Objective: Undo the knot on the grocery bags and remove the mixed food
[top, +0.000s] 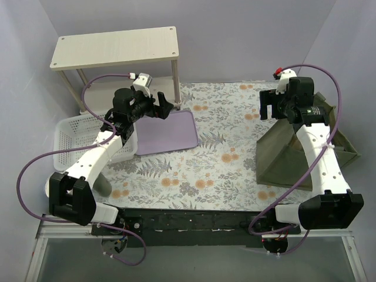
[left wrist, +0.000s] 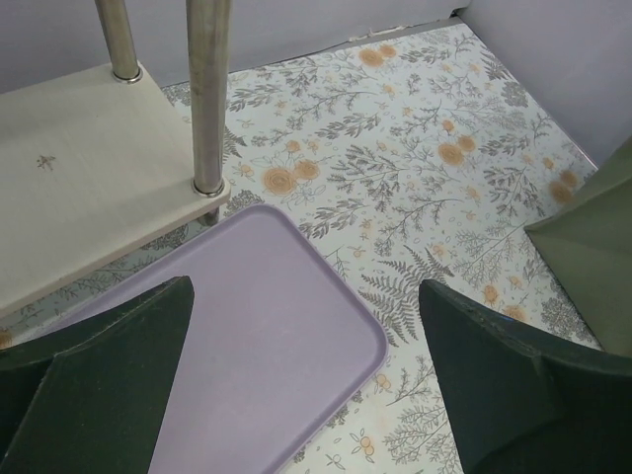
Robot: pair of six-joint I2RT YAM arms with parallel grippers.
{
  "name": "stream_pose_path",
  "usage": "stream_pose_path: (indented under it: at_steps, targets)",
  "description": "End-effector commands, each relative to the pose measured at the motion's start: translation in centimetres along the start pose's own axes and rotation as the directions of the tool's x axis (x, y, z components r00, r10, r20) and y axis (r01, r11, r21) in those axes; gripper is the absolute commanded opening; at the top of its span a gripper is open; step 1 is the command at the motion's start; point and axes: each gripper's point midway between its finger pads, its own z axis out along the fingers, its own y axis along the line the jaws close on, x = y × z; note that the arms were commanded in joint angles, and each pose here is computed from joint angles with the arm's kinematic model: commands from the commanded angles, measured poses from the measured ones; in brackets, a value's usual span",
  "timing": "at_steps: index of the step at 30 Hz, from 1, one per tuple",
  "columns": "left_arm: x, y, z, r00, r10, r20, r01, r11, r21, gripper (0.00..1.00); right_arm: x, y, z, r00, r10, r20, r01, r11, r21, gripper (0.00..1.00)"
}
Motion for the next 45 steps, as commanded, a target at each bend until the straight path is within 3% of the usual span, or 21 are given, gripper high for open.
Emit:
stream_pose_path:
  at_steps: [1, 4, 6, 9, 12, 16, 25, 29, 34, 37, 40, 45]
  targets:
    - [-1.5, -0.7, 0.2, 1.0, 0.006, 0.016, -0.006, 0.999, 0.031, 0.98, -6.8, -0.6, -2.4, 0.986, -0.008, 0.166, 0.007, 1.0, 0.006, 0.98]
    - [-2.3, -0.9, 0.6, 1.0, 0.003, 0.022, -0.004, 0.999, 0.039, 0.98, -11.9, 0.1, -5.1, 0.946, -0.104, 0.306, 0.12, 0.992, -0.034, 0.98]
    - [-2.8, -1.2, 0.7, 1.0, 0.009, 0.027, -0.011, 0.998, 0.06, 0.98, -13.8, -0.3, -6.2, 0.928, -0.1, 0.359, 0.111, 0.994, -0.009, 0.94]
    - [-2.8, -1.9, 0.5, 1.0, 0.007, 0.005, -0.008, 0.996, 0.091, 0.98, -15.7, -2.0, -7.4, 0.937, -0.06, 0.343, 0.039, 0.997, 0.068, 0.91]
    - [-2.2, -2.0, 0.5, 1.0, -0.007, -0.028, 0.01, 0.995, 0.103, 0.98, -13.6, -3.8, -6.4, 0.973, -0.04, 0.229, 0.004, 0.988, 0.155, 0.91]
    - [-1.1, -2.4, 0.4, 0.999, -0.009, -0.052, 0.015, 0.992, 0.126, 0.98, -10.2, -5.6, -7.4, 0.984, -0.065, 0.166, 0.022, 0.969, 0.247, 0.92]
    - [1.3, -2.5, 0.9, 0.993, -0.05, -0.111, 0.066, 0.987, 0.15, 0.98, -0.2, -6.5, -7.7, 0.998, 0.008, -0.065, 0.009, 0.969, 0.248, 0.92]
    - [2.2, -2.6, 1.0, 0.989, -0.081, -0.126, 0.099, 0.984, 0.151, 0.98, 1.7, -6.8, -6.0, 0.991, 0.031, -0.128, 0.001, 0.969, 0.245, 0.91]
    - [2.8, -2.5, 0.8, 0.988, -0.081, -0.133, 0.1, 0.984, 0.145, 0.98, -0.9, -5.5, -4.2, 0.996, 0.015, -0.09, -0.004, 0.993, 0.12, 0.91]
    - [2.8, -2.6, 0.4, 0.989, -0.067, -0.13, 0.086, 0.985, 0.147, 0.98, -5.6, -5.0, -6.5, 0.998, 0.025, 0.058, -0.026, 0.999, 0.018, 0.91]
    - [3.4, -2.7, 0.1, 0.988, -0.07, -0.139, 0.09, 0.985, 0.144, 0.98, -8.5, -7.5, -8.8, 0.982, 0.063, 0.178, -0.077, 0.994, 0.074, 0.9]
    - [3.8, -2.7, 0.1, 0.985, -0.093, -0.148, 0.114, 0.984, 0.14, 0.98, -4.9, -13.0, -6.8, 0.985, 0.158, 0.067, -0.168, 0.963, 0.211, 0.84]
